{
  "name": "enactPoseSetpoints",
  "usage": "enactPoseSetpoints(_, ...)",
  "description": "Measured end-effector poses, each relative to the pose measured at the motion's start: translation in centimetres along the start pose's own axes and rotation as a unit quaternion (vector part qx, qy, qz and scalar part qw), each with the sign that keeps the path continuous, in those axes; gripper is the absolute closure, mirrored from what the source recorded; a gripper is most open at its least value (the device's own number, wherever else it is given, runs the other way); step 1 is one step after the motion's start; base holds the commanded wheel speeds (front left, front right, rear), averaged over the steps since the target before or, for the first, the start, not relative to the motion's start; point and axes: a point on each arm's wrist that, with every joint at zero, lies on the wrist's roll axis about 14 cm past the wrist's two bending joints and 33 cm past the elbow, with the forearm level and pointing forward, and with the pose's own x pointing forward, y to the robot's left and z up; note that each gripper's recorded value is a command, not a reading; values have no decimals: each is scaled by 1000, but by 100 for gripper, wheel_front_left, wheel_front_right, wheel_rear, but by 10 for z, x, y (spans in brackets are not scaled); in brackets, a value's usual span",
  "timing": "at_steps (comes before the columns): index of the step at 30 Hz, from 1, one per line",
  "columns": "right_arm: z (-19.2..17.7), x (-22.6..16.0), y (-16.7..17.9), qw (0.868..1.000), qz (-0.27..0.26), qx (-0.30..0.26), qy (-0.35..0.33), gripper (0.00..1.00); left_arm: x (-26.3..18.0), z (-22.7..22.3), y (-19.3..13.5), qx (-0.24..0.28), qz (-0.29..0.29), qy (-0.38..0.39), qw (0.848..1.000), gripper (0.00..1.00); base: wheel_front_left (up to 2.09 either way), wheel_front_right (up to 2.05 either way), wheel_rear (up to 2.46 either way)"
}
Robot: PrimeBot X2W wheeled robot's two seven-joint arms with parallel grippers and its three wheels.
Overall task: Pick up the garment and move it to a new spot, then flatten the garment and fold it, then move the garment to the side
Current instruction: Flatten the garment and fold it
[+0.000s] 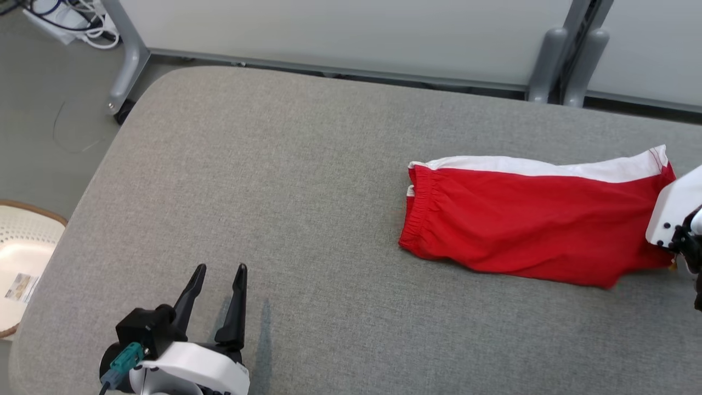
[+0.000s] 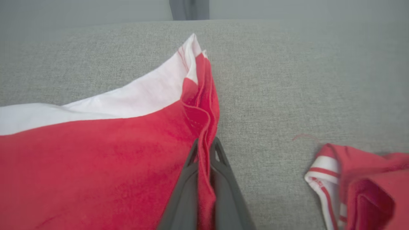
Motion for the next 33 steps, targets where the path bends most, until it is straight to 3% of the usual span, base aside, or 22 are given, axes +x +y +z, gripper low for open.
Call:
enactPoseSetpoints(9,9,-33,-39,997,-48,-8,-54,100,-8,0,-12,-7,-21,1,1000,0,0,0,0)
enactPoseSetpoints(12,17,-40,-36,996,-51,-16,-70,100,-11,0,-15,-10,-26,0,1000,0,0,0,0)
enactPoseSetpoints(27,48,-49,105,987,75,-94,-106,100,-21,1,-17,-20,-30,0,999,0,0,0,0)
enactPoseSetpoints(33,45,-54,168,975,160,-117,-105,100,-26,-2,-9,-24,-17,3,1000,0,0,0,0)
